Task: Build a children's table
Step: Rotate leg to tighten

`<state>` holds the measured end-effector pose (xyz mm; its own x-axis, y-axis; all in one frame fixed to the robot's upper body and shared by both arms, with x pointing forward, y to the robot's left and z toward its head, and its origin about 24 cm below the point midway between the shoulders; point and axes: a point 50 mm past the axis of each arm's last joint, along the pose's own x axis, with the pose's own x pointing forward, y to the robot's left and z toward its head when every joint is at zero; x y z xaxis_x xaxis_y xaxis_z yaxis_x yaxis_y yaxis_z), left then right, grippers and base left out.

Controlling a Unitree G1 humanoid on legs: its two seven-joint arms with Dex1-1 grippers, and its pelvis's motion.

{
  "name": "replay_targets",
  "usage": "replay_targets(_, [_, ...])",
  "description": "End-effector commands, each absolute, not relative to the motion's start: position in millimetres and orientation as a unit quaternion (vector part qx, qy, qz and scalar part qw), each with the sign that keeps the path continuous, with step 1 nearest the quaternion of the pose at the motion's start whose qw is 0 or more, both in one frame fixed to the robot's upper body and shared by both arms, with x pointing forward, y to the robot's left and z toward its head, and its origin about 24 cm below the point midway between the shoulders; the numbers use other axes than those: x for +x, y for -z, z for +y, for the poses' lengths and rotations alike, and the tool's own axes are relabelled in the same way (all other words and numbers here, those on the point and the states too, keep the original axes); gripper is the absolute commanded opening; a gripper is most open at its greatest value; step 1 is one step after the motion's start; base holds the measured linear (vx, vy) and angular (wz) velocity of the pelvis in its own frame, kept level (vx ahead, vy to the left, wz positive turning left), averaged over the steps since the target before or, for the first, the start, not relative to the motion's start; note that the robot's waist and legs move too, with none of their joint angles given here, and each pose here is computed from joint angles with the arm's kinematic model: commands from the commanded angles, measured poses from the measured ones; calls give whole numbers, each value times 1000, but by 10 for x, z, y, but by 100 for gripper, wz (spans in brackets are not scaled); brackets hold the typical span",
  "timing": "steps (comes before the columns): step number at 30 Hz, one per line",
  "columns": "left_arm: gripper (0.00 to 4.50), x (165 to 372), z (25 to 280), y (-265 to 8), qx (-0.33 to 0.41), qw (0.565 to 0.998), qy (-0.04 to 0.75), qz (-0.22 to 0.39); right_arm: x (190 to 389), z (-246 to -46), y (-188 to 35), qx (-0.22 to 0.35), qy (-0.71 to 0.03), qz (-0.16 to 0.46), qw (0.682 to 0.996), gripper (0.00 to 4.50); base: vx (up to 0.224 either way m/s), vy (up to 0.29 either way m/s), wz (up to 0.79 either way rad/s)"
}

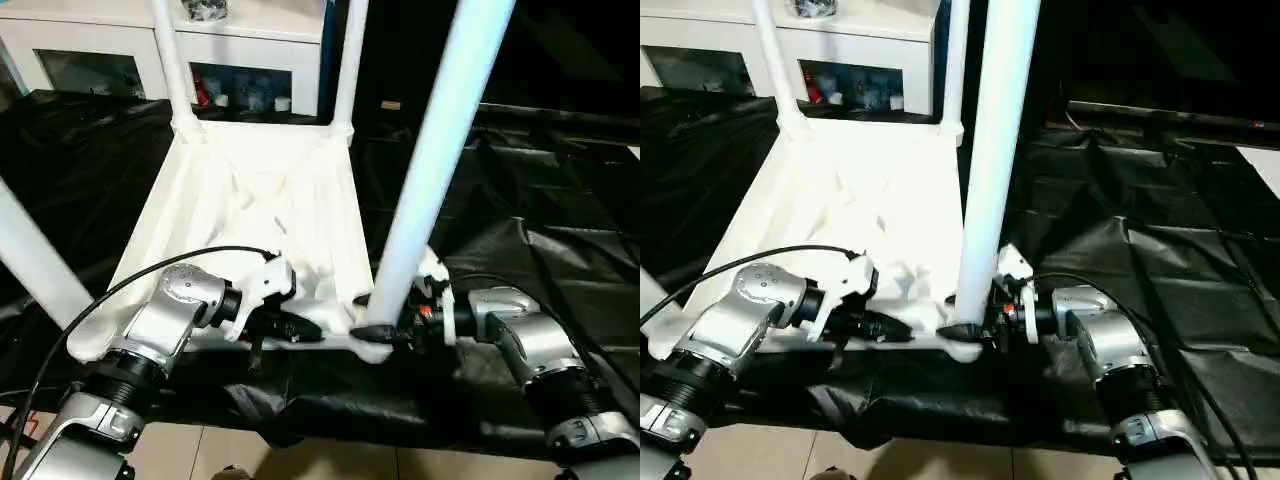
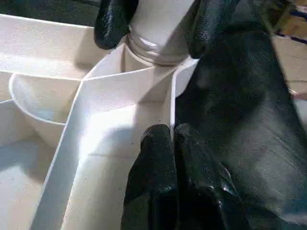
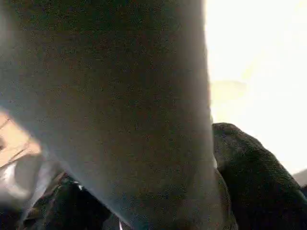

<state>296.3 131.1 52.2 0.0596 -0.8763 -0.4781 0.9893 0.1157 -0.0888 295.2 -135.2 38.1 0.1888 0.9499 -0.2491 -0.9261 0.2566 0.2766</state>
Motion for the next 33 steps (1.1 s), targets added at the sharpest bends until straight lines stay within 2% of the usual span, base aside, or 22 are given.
replay_targets(1, [0, 3036, 1126, -614, 131, 741, 635, 175, 2985, -1167, -315, 39, -584, 184, 790, 283, 0, 0, 0])
replay_targets(3, [0, 3036, 1093, -616, 128, 752, 624, 167, 3074, -1133, -264, 35, -529, 185, 828, 271, 0, 0, 0])
replay_targets(5, [0, 3042, 1080, -613, 127, 760, 616, 164, 3110, -1124, -241, 35, -505, 188, 842, 267, 0, 0, 0])
replay_targets(9, [0, 3098, 957, -572, 123, 806, 560, 150, 3283, -1055, -119, 44, -366, 206, 906, 262, 0, 0, 0])
replay_targets(14, [0, 3069, 774, -532, 113, 819, 543, 148, 3327, -891, -33, 47, -288, 219, 931, 258, 0, 0, 0])
replay_targets(17, [0, 3041, 704, -521, 111, 818, 544, 150, 3319, -790, -39, 40, -297, 207, 931, 258, 0, 0, 0])
replay_targets(19, [0, 3041, 688, -518, 116, 817, 545, 149, 3318, -731, -81, 46, -324, 189, 926, 323, 0, 0, 0])
replay_targets(21, [0, 3056, 711, -526, 123, 813, 549, 149, 3337, -761, -126, 34, -339, 173, 924, 323, 0, 0, 0])
replay_targets(25, [0, 3044, 736, -528, 130, 802, 562, 152, 3333, -793, -165, 23, -368, 158, 916, 368, 0, 0, 0])
replay_targets(27, [0, 3019, 772, -516, 133, 788, 578, 162, 3312, -847, -210, 18, -410, 144, 900, 368, 0, 0, 0])
replay_targets(29, [0, 2979, 830, -500, 138, 766, 602, 178, 3257, -916, -262, 22, -472, 139, 870, 368, 0, 0, 0])
replay_targets(30, [0, 2978, 832, -500, 139, 765, 603, 179, 3255, -919, -264, 22, -474, 138, 869, 368, 0, 0, 0])
replay_targets(33, [0, 2968, 935, -483, 151, 747, 618, 196, 3153, -1029, -312, 13, -549, 141, 824, 368, 0, 0, 0])
